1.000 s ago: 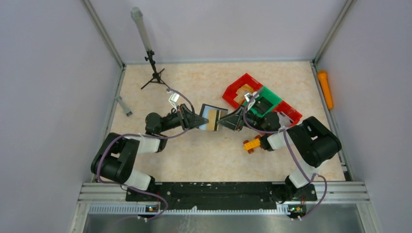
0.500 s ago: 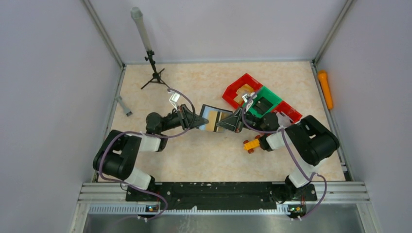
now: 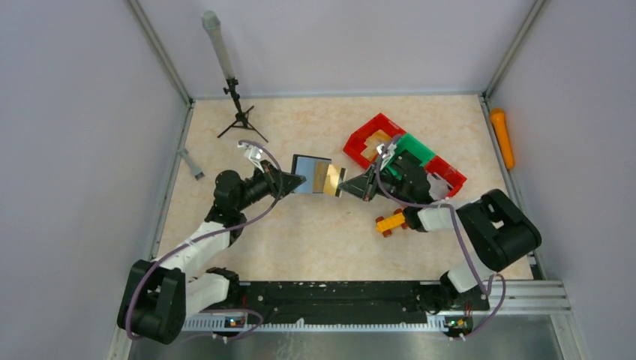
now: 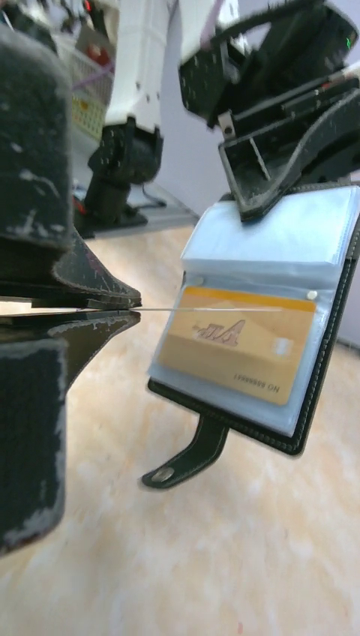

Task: Take the credit cards out of the card holder
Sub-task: Place the credit card in the storage box.

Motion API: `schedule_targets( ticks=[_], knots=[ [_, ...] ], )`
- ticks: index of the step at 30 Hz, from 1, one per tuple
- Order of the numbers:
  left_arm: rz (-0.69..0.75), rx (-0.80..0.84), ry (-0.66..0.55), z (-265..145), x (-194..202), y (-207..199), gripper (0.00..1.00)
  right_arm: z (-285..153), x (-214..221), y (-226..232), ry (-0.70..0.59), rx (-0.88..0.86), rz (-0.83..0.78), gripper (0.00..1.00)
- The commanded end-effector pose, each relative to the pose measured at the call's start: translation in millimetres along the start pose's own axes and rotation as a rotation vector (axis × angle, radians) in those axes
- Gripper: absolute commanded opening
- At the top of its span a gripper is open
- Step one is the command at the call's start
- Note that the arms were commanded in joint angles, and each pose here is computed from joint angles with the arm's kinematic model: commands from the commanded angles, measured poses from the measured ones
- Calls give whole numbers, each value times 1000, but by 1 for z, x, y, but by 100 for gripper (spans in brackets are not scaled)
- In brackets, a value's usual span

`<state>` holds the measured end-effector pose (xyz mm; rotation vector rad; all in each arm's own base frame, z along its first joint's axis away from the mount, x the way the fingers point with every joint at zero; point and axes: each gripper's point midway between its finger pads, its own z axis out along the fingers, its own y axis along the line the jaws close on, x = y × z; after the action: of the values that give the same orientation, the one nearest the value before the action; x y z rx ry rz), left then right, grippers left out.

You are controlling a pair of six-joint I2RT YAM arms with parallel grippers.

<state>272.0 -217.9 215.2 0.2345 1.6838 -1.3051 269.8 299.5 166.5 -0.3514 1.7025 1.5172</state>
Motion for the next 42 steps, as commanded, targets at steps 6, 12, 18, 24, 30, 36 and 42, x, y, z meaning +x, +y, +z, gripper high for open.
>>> schedule_targets(
  ticks=[6,12,18,24,30,36,42],
  knots=[
    [91,-227,-44,-14,-10,31,0,-23,-66,-45,-68,465,-294,0],
    [74,-278,-51,-17,-10,38,0,-52,-108,-88,-36,918,-358,0],
    [79,-341,-68,-23,-10,49,0,-38,-137,-96,173,1029,-590,0],
    [68,-346,-49,-20,-6,54,0,-30,-137,-136,511,1241,-803,0],
    [87,-352,-65,-23,-8,53,0,-37,-154,-162,672,1515,-951,0],
    [87,-353,-60,-23,-6,54,0,-42,-156,-174,766,1558,-1073,0],
    [82,-346,-54,-22,-6,53,0,-44,-153,-200,901,1637,-1199,0]
  ],
)
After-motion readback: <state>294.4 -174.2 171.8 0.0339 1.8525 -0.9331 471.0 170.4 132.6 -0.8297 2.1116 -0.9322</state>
